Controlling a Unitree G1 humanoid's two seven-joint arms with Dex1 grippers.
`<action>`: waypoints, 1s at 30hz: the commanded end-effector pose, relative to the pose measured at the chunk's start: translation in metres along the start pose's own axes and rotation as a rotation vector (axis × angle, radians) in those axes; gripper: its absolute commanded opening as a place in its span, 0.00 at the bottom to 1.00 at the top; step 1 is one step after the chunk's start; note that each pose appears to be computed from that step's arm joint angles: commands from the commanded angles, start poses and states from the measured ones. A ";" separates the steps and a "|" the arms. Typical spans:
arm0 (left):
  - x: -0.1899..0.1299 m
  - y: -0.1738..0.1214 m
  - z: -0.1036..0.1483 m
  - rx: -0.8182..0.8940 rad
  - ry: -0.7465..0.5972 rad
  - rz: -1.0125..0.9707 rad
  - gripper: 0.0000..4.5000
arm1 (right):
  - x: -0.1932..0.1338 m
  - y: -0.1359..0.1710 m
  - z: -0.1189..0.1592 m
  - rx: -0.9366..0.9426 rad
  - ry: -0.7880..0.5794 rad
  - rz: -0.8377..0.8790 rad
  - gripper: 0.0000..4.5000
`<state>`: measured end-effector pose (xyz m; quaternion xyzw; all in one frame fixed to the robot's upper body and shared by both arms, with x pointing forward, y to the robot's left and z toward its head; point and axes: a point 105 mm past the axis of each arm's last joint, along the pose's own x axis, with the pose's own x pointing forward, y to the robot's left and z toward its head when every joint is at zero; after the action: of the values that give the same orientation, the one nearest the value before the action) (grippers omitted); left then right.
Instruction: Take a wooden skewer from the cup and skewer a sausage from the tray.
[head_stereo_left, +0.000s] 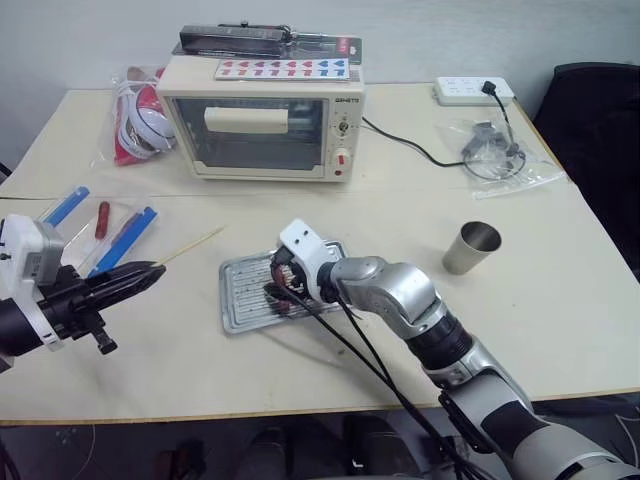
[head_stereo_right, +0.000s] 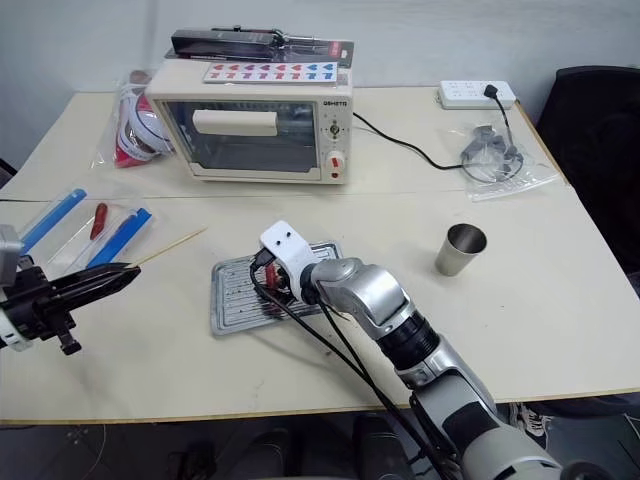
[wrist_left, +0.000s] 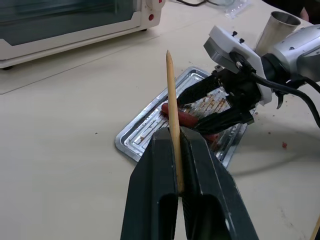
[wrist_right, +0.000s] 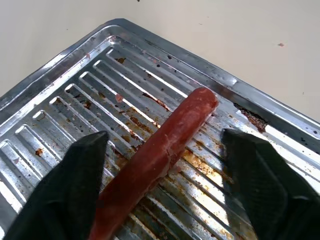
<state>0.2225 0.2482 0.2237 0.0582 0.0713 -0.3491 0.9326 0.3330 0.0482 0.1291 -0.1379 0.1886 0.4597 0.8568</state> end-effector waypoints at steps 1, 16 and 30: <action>0.002 0.000 0.007 0.041 -0.015 -0.008 0.00 | -0.001 0.006 0.003 -0.049 -0.023 0.012 0.56; 0.013 0.002 0.008 0.054 -0.025 -0.039 0.00 | -0.007 -0.001 -0.022 -0.118 0.022 0.012 0.36; 0.016 0.004 0.013 0.073 -0.031 -0.049 0.00 | -0.006 -0.006 -0.023 -0.114 0.001 0.005 0.26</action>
<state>0.2382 0.2410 0.2263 0.0669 0.0596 -0.3716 0.9241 0.3297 0.0348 0.1197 -0.1851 0.1459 0.4764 0.8471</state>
